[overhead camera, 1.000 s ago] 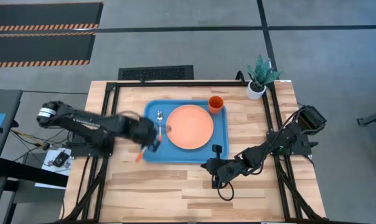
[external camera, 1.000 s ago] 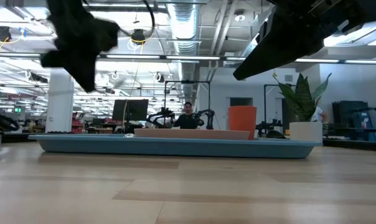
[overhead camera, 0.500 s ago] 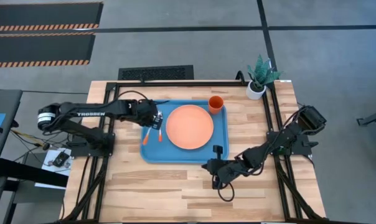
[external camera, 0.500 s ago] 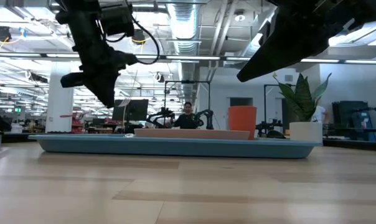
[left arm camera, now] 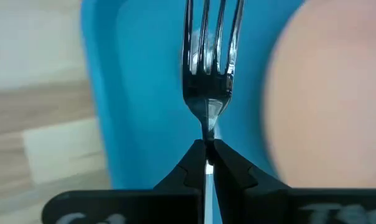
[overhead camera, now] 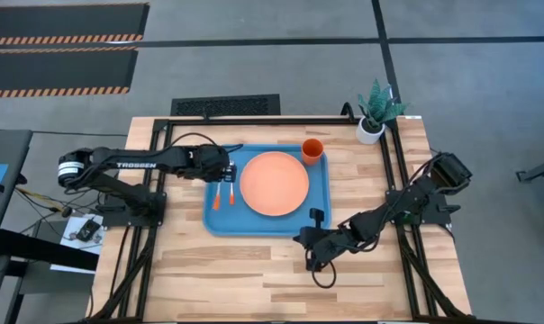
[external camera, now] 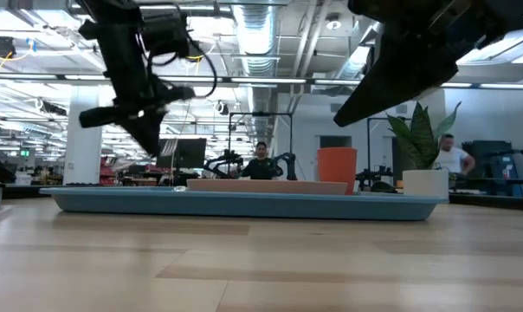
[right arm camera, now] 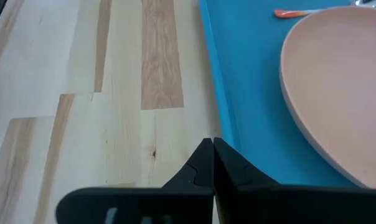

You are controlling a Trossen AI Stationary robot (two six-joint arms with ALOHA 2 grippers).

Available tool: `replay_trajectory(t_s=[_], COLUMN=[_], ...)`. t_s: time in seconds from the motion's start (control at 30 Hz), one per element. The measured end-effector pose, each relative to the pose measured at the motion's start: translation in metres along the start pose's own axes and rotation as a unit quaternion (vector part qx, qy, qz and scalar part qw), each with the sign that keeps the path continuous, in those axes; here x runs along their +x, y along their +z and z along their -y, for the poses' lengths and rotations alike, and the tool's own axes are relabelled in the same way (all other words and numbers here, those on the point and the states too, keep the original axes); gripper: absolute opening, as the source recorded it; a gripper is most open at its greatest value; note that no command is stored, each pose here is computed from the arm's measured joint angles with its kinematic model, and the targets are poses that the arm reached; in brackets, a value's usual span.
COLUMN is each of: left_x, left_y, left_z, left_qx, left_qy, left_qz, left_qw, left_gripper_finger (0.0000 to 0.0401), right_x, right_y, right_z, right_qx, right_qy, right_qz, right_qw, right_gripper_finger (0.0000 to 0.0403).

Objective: Pick and place plate/cup/fork/spoon on tray
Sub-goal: Put the orange fork on the blue tray to the left of the orange spoon

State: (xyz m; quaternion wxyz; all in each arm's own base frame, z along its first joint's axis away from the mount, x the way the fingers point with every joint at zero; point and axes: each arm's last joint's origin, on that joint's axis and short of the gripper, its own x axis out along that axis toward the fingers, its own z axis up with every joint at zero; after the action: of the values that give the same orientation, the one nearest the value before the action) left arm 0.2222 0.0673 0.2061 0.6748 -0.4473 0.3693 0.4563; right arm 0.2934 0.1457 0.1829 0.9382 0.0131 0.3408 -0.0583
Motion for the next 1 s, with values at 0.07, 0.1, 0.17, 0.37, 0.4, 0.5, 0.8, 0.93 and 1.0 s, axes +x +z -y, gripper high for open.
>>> replay_trajectory(t_s=[0.07,0.1,0.17,0.37,0.4,0.5,0.8,0.93,1.0], left_x=[0.006,0.008,0.015,0.025,0.028,0.037,0.055,0.060,0.060], left_y=[-0.002,-0.002,-0.003,-0.004,-0.004,0.000,0.006,0.006,0.006], left_z=[-0.005,-0.005,-0.007,-0.006,-0.006,-0.008,-0.007,-0.007,-0.008], left_qx=[-0.011,-0.018,-0.030,-0.022,-0.019,-0.014,-0.023,-0.026,-0.029], left_qy=[0.019,0.023,0.031,0.047,0.054,0.063,0.060,0.063,0.069], left_qz=[-0.007,-0.007,-0.013,-0.023,-0.022,-0.026,-0.045,-0.049,-0.050], left_qw=[1.000,1.000,0.999,0.998,0.998,0.998,0.997,0.996,0.996], left_gripper_finger=[0.0000,0.0000,0.0000,0.0010,0.0010,0.0010,0.0009,0.0009,0.0009], right_x=[0.001,0.001,0.001,0.001,0.001,0.001,0.001,0.001,0.001], right_y=[-0.001,-0.001,-0.002,-0.002,-0.002,-0.001,-0.001,-0.001,-0.001], right_z=[0.002,0.003,0.003,0.003,0.003,0.003,0.003,0.003,0.003], right_qx=[0.003,0.002,0.000,0.000,0.001,0.003,0.003,0.002,0.002], right_qy=[-0.004,-0.006,-0.009,-0.008,-0.008,-0.006,-0.007,-0.007,-0.007], right_qz=[-0.007,-0.010,-0.015,-0.014,-0.013,-0.008,-0.007,-0.009,-0.009], right_qw=[1.000,1.000,1.000,1.000,1.000,1.000,1.000,1.000,1.000], right_gripper_finger=[0.0012,0.0012,0.0012,0.0012,0.0012,0.0012,0.0011,0.0011,0.0011])
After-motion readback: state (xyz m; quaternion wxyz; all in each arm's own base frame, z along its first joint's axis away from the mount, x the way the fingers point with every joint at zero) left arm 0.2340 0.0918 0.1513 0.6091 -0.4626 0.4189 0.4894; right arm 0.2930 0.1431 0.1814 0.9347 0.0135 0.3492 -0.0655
